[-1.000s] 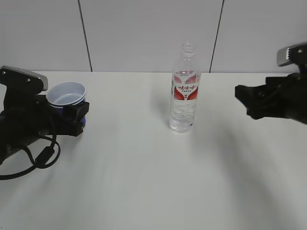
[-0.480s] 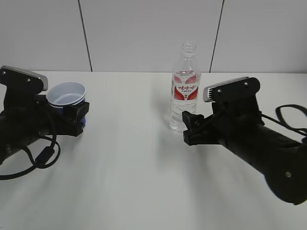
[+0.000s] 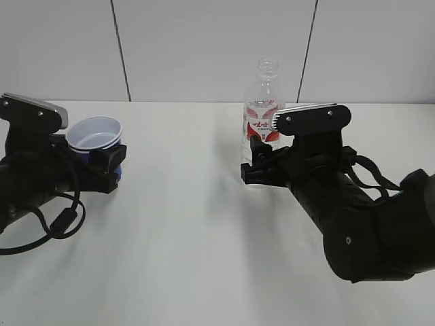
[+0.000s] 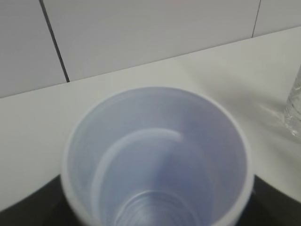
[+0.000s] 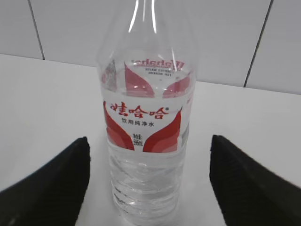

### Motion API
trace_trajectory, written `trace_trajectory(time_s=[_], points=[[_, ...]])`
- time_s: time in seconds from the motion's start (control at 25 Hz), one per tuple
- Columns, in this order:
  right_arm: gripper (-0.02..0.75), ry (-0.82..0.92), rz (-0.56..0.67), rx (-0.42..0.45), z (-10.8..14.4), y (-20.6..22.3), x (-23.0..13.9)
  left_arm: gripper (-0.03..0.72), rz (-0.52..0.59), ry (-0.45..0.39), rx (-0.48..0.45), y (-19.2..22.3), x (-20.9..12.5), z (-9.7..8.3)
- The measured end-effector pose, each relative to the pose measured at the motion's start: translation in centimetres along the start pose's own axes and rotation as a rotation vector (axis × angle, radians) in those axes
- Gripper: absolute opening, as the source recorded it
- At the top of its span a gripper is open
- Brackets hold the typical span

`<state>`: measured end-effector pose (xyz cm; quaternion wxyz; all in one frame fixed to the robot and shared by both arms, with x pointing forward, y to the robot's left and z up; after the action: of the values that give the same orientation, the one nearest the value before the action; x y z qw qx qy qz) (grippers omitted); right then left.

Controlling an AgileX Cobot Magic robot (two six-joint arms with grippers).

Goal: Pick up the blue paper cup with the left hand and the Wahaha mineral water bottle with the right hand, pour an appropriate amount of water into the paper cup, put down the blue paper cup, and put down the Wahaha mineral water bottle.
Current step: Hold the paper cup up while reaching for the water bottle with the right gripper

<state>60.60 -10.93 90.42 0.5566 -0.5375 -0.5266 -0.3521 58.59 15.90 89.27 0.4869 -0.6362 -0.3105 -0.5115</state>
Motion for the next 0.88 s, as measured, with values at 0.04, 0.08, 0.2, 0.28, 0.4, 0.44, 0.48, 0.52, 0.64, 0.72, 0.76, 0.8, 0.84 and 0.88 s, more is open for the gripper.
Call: trace_trajectory(time_s=[0.04, 0.08, 0.2, 0.28, 0.4, 0.44, 0.48, 0.52, 0.64, 0.72, 0.76, 0.8, 0.84, 0.88], points=[[0.598, 0.009, -0.002, -0.005, -0.1, 0.0, 0.0, 0.528, 0.000, 0.000, 0.000, 0.0, 0.0, 0.0], [0.613, 0.011, -0.003, -0.005, -0.1, 0.0, 0.0, 0.528, 0.000, 0.000, 0.000, 0.0, 0.0, 0.0], [0.656, 0.016, -0.001, -0.006, 0.0, 0.1, 0.0, 0.527, 0.000, 0.000, 0.000, 0.0, 0.0, 0.0], [0.666, 0.016, -0.002, -0.005, 0.0, 0.3, 0.0, 0.527, 0.002, 0.000, 0.000, 0.0, 0.0, 0.0], [0.671, 0.018, 0.007, -0.010, -0.3, 0.8, -0.3, 0.527, 0.002, 0.000, 0.000, 0.0, 0.0, 0.0], [0.672, 0.021, 0.010, -0.011, -0.3, 1.1, -0.4, 0.527, 0.002, 0.000, 0.000, 0.0, 0.0, 0.0], [0.672, 0.021, 0.018, -0.009, -0.2, 1.3, -0.6, 0.527, 0.002, 0.000, 0.000, 0.0, 0.0, 0.0], [0.672, 0.023, 0.018, -0.008, 0.0, 1.5, -0.6, 0.527, 0.002, 0.000, 0.000, 0.0, 0.0, 0.0], [0.673, 0.023, 0.022, -0.007, 0.1, 2.1, -0.8, 0.527, 0.002, 0.000, 0.000, 0.0, 0.0, 0.0], [0.673, 0.028, 0.022, -0.016, -0.1, 2.7, -0.8, 0.527, 0.004, 0.000, 0.000, 0.0, -0.1, 0.0], [0.673, 0.031, 0.025, -0.016, -0.1, 2.9, -1.0, 0.527, 0.004, 0.000, 0.000, 0.0, -0.1, 0.0], [0.673, 0.034, 0.030, -0.019, -0.2, 3.1, -1.2, 0.527, 0.004, 0.000, 0.000, 0.0, -0.1, 0.0], [0.673, 0.039, 0.031, -0.021, -0.3, 3.3, -1.3, 0.527, 0.004, 0.000, 0.000, 0.0, -0.1, 0.0], [0.673, 0.045, 0.035, -0.018, -0.3, 3.5, -1.5, 0.527, 0.004, 0.000, 0.000, 0.0, -0.1, 0.0]])
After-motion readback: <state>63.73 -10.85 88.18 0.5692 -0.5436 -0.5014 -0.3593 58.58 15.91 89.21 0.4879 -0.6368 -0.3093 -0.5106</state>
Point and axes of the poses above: a point on each arm's last joint axis where the gripper is mounted, y pointing out along that axis toward the gripper, z along the wrist's bending axis when the last joint is at zero, x = y × z, the point moved 8 cm from there along y, pointing out along that axis toward the gripper, and after that the axes turned 2 degrees about -y, right-handed, at the moved point
